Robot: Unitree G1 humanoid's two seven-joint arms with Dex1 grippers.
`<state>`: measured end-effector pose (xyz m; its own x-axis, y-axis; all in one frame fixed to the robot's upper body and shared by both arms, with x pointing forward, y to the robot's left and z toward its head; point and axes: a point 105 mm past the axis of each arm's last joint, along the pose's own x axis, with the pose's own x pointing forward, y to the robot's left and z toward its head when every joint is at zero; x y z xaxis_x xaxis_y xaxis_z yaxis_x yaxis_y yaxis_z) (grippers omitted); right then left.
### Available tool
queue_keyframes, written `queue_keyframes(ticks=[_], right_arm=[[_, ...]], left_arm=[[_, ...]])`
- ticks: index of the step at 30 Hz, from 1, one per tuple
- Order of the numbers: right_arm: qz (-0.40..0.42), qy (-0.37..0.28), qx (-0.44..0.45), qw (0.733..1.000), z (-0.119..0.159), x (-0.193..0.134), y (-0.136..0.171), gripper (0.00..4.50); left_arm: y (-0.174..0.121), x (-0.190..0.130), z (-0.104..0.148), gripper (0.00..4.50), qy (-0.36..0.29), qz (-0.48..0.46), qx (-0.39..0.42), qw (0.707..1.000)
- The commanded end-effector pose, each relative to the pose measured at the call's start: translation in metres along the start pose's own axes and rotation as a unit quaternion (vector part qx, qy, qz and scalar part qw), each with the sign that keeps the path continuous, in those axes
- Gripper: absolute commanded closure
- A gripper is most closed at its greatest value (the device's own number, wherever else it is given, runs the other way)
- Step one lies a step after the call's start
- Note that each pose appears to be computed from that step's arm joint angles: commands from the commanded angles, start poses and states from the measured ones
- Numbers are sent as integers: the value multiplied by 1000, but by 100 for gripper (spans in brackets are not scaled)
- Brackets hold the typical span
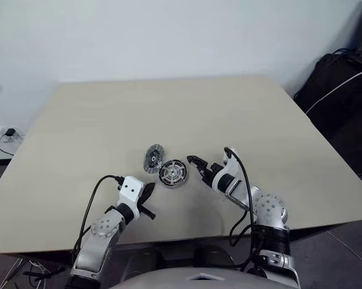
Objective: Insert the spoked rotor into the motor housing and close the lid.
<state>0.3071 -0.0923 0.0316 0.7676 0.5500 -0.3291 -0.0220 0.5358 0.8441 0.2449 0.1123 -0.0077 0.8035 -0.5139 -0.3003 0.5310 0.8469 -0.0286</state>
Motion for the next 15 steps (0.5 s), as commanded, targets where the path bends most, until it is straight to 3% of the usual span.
queue_keyframes(ticks=[1, 5, 6, 11, 15], right_arm=[[32, -38, -34, 998, 16, -3, 20, 3], [23, -55, -122, 991, 19, -4, 28, 3], [22, -58, -147, 987, 19, -4, 30, 21], [27, -55, -271, 961, 12, -2, 44, 159], [35, -35, -404, 914, -2, 3, 55, 298]], left_arm=[[0, 2, 13, 450, -24, 0, 7, 1000], [0, 2, 13, 450, -25, 0, 7, 1000], [0, 2, 13, 450, -25, 0, 7, 1000], [0, 2, 12, 450, -25, 0, 7, 1000], [0, 2, 12, 450, -25, 0, 7, 1000]])
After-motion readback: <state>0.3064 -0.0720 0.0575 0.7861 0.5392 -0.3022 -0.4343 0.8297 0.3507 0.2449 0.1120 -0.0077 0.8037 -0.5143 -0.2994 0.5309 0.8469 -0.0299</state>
